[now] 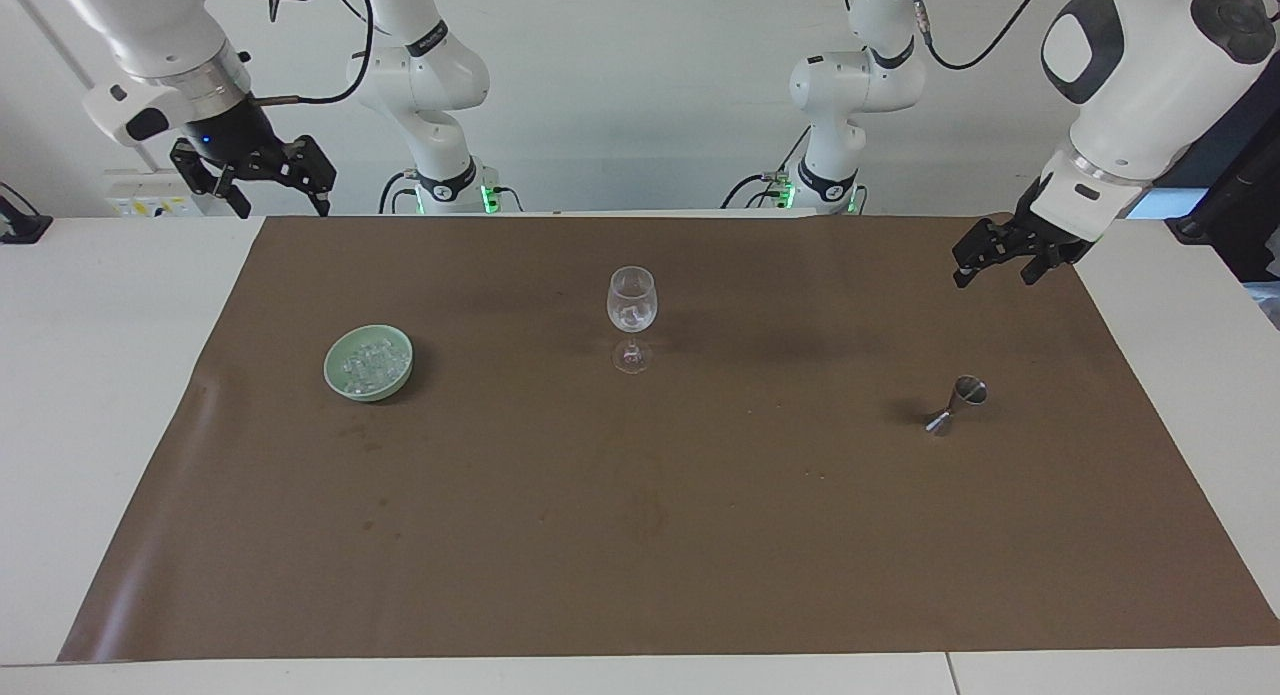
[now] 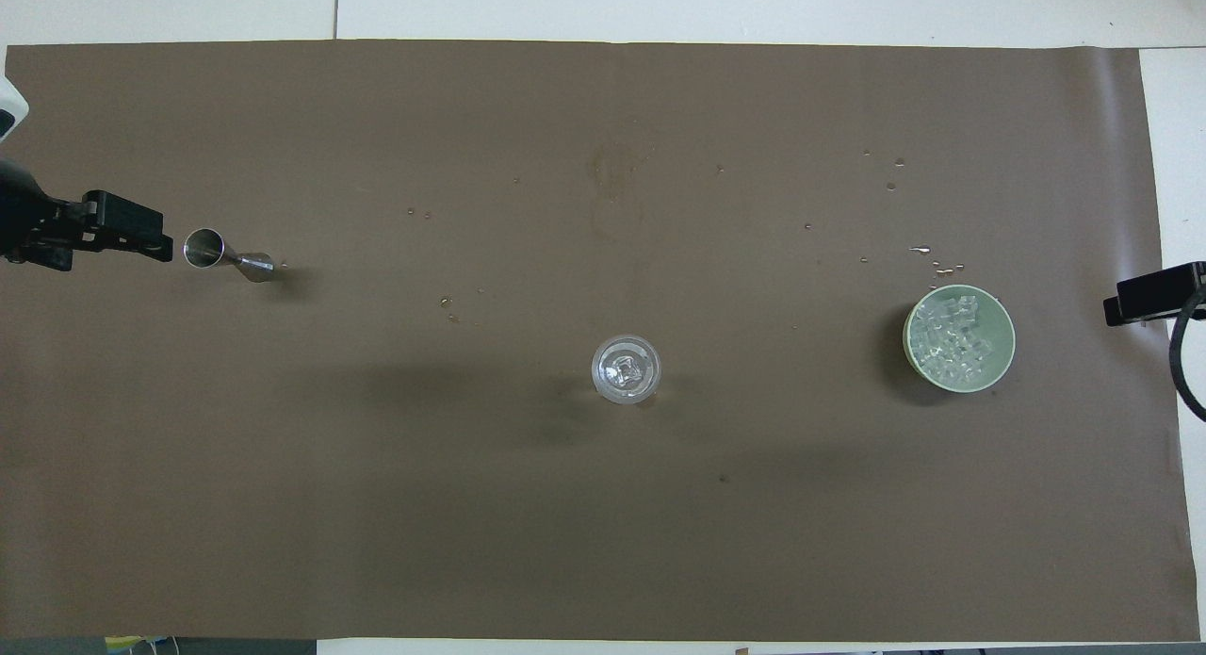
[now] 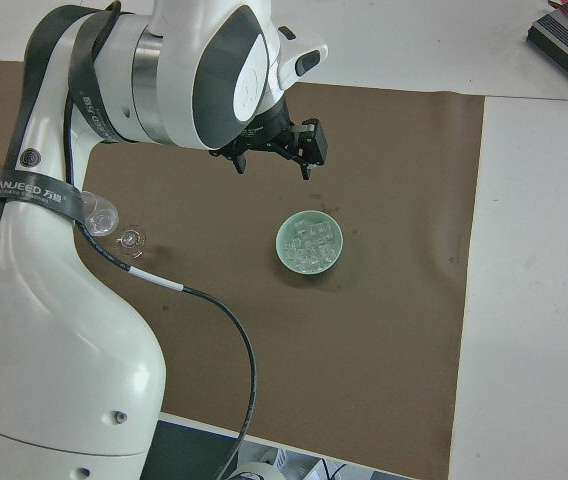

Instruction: Pour wine and add ice with both arms

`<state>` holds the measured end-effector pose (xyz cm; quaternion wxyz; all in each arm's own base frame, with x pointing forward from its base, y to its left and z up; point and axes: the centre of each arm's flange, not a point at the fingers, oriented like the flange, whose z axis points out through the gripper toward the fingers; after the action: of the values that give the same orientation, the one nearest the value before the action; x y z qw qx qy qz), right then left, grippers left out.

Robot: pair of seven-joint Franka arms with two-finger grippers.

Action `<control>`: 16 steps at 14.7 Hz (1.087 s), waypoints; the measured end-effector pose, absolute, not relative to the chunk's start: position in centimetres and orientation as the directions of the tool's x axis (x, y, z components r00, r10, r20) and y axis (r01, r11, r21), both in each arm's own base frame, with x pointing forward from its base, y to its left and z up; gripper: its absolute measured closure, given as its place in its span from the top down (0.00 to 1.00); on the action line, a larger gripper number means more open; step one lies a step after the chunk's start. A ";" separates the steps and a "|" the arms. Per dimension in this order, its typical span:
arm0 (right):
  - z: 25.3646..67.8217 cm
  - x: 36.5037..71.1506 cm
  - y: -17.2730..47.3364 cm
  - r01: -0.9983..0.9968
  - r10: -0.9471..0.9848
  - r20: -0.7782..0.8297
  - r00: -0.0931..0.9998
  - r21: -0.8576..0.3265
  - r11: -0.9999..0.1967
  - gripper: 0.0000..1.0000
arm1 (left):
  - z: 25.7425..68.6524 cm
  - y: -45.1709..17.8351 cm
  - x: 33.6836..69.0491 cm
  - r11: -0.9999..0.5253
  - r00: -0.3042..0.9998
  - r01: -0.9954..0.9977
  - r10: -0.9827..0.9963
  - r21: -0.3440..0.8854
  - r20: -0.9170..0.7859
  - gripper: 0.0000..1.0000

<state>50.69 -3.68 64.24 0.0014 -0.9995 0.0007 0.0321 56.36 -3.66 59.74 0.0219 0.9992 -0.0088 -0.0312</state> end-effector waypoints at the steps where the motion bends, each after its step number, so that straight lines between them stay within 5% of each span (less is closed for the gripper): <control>1: 64.3 50.7 -3.7 -0.002 -0.002 -0.063 0.998 -0.003 -1.000 1.00 | 60.1 -3.7 56.1 -0.999 0.998 -0.017 -0.020 0.043 -0.063 1.00; 16: 64.3 50.7 -3.8 -0.003 -0.003 -0.057 0.998 -0.002 -1.000 1.00 | 60.6 -2.7 55.0 -0.997 0.993 -0.077 -0.079 0.028 -0.088 1.00</control>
<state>50.74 -3.80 64.32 0.0012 -0.9996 0.0017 0.0285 55.02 -2.68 60.62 0.0120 0.9982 -0.0391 -0.0445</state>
